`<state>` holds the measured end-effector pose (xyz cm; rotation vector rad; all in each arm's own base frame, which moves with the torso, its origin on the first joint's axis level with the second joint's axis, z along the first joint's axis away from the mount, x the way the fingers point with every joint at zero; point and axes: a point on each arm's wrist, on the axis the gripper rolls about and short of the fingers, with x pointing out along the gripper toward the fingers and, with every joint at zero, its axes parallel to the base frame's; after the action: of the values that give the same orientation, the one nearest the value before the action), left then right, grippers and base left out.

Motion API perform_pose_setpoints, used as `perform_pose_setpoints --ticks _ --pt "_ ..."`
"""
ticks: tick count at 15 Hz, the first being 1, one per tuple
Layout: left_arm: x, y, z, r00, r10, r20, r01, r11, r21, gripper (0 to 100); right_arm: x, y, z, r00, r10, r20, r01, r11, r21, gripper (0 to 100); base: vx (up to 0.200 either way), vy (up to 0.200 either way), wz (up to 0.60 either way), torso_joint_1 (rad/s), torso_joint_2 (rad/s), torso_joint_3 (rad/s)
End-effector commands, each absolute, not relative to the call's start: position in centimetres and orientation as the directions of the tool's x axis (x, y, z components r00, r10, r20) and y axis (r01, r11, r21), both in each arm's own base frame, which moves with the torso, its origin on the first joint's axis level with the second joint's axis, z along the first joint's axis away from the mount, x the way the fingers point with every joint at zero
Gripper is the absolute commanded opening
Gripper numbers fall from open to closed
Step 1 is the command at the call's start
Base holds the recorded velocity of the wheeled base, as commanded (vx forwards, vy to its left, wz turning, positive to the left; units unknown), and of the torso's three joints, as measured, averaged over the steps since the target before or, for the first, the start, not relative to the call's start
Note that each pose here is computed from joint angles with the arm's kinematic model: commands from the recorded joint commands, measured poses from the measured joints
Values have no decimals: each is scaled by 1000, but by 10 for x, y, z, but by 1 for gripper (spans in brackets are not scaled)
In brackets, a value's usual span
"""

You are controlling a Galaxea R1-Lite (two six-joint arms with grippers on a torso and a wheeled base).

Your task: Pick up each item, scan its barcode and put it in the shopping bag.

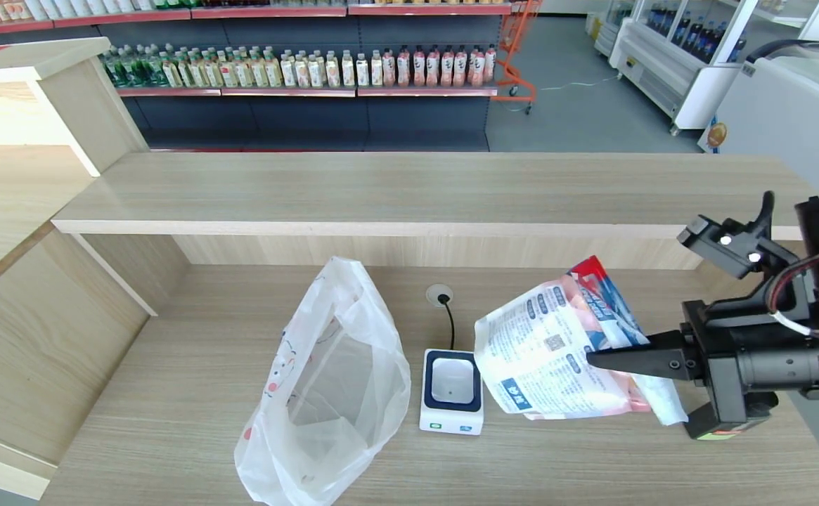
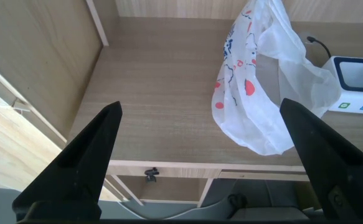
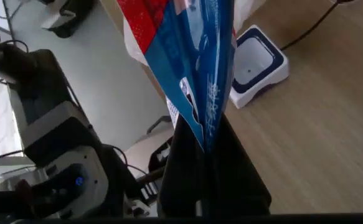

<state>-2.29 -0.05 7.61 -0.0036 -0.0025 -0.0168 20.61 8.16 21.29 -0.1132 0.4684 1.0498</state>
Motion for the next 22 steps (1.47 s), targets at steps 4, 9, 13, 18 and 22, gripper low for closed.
perform_pose_setpoints --ticks 4,9,13,18,22 --pt "-23 0 76 1000 -17 3 17 1000 -5 100 306 95 131 467 784 -408 -880 457 -130 0 0 0 0 0 0 0" --pt "-23 0 76 1000 -17 3 17 1000 -3 100 320 105 101 383 855 -349 -921 322 -221 0 0 0 0 0 0 0" --pt "-23 0 76 1000 -17 3 17 1000 -3 100 316 109 99 352 871 -342 -929 281 -240 0 0 0 0 0 0 0" --pt "-23 0 76 1000 -17 3 17 1000 -5 100 326 113 84 286 910 -299 -930 187 -318 0 0 0 0 0 0 0" --pt "-23 0 76 1000 -18 3 18 1000 -5 100 338 116 69 279 927 -251 -902 164 -399 0 0 0 0 0 0 0"
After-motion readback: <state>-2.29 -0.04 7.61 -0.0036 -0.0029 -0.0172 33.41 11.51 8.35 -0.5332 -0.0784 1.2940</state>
